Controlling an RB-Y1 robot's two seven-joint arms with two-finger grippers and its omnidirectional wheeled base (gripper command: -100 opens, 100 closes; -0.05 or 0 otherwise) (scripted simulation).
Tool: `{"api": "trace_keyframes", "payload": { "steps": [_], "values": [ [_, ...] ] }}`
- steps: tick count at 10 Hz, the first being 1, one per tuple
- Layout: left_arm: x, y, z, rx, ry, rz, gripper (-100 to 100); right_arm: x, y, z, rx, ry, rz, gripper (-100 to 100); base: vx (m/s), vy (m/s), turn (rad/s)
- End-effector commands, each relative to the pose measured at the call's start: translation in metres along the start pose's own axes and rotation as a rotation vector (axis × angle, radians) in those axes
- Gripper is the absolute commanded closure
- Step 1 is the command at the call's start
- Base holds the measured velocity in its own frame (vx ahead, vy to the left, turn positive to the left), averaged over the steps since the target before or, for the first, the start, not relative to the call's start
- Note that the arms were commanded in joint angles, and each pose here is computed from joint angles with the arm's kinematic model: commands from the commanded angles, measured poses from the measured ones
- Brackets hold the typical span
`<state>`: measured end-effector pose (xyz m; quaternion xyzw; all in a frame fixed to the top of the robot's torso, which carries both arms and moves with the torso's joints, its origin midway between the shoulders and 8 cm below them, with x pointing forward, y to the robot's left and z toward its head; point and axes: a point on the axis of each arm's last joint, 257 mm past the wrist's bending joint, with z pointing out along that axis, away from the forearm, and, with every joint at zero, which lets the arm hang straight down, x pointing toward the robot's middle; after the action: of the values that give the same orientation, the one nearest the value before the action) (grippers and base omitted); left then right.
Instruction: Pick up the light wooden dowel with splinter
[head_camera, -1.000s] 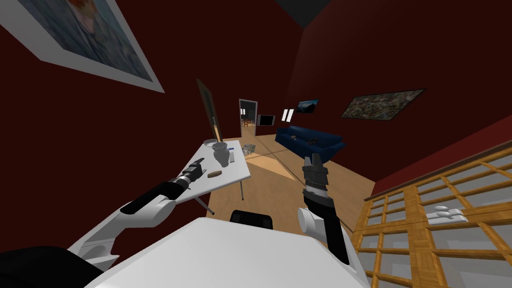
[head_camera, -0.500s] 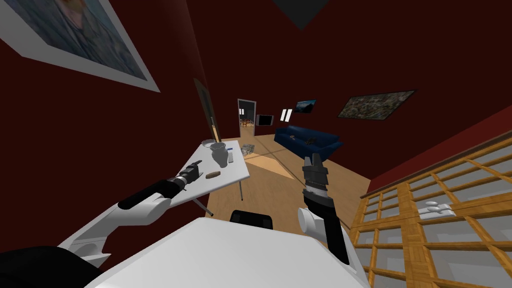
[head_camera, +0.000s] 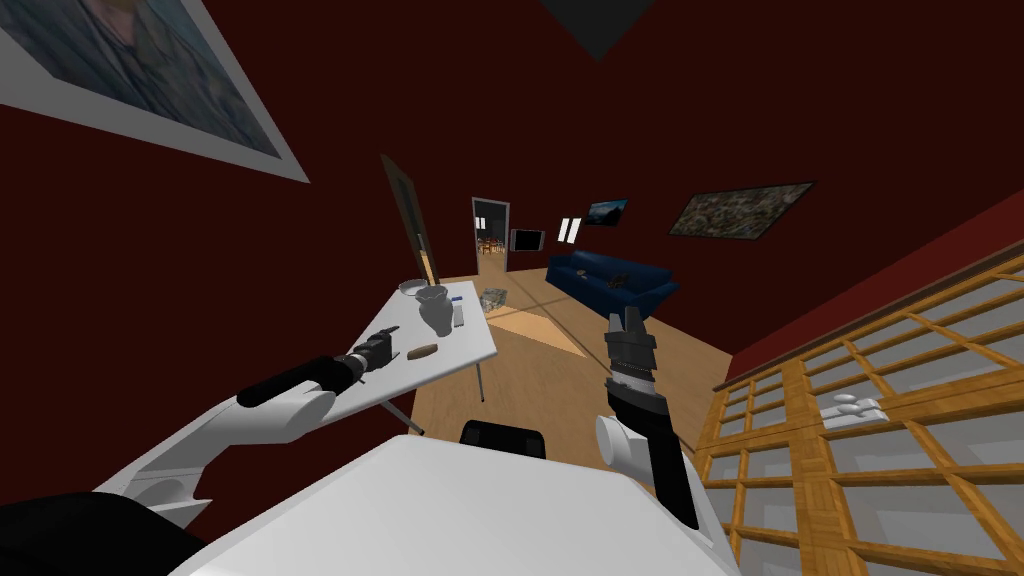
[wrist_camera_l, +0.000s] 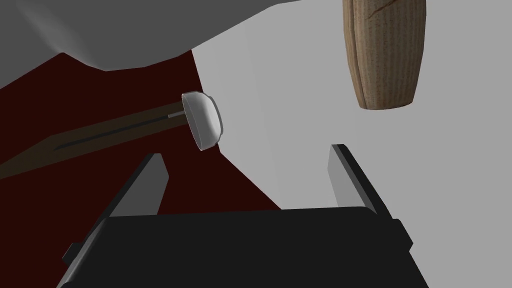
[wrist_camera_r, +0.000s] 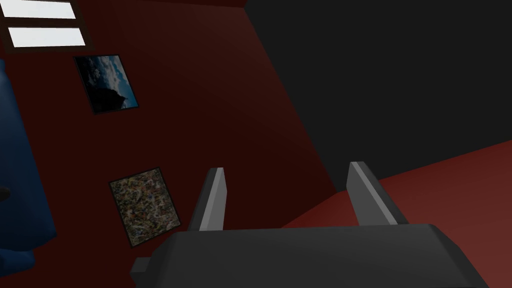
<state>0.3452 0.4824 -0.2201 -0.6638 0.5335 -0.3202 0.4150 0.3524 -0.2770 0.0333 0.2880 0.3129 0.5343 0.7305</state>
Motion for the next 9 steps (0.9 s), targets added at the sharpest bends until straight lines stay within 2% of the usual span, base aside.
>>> {"api": "trace_keyframes", "payload": {
  "steps": [1,2,3,4,5,6,9],
  "values": [
    [-0.005,0.008,0.002,-0.043,-0.010,-0.009,-100,0.000,0.000,0.000,0.000,0.000,0.000,0,0.006,-0.004,-0.036],
    [-0.005,0.013,0.001,-0.061,-0.013,-0.009,-100,0.000,0.000,0.000,0.000,0.000,0.000,0,0.000,0.000,0.000],
    [-0.016,0.018,0.002,-0.100,-0.025,-0.027,-100,0.000,0.000,0.000,0.000,0.000,0.000,0,0.004,-0.006,-0.055],
    [-0.017,0.025,0.002,-0.126,-0.030,-0.027,-100,0.000,0.000,0.000,0.000,0.000,0.000,0,0.004,-0.005,-0.045],
    [-0.027,0.030,0.002,-0.163,-0.042,-0.045,-100,0.000,0.000,0.000,0.000,0.000,0.000,0,0.007,-0.009,-0.075],
    [-0.028,0.036,0.001,-0.189,-0.047,-0.045,-100,0.000,0.000,0.000,0.000,0.000,0.000,0,0.006,-0.005,-0.037],
    [-0.047,0.048,0.001,-0.273,-0.072,-0.083,-100,0.000,0.000,0.000,0.000,0.000,0.000,0,0.007,-0.007,-0.058]
  ]
}}
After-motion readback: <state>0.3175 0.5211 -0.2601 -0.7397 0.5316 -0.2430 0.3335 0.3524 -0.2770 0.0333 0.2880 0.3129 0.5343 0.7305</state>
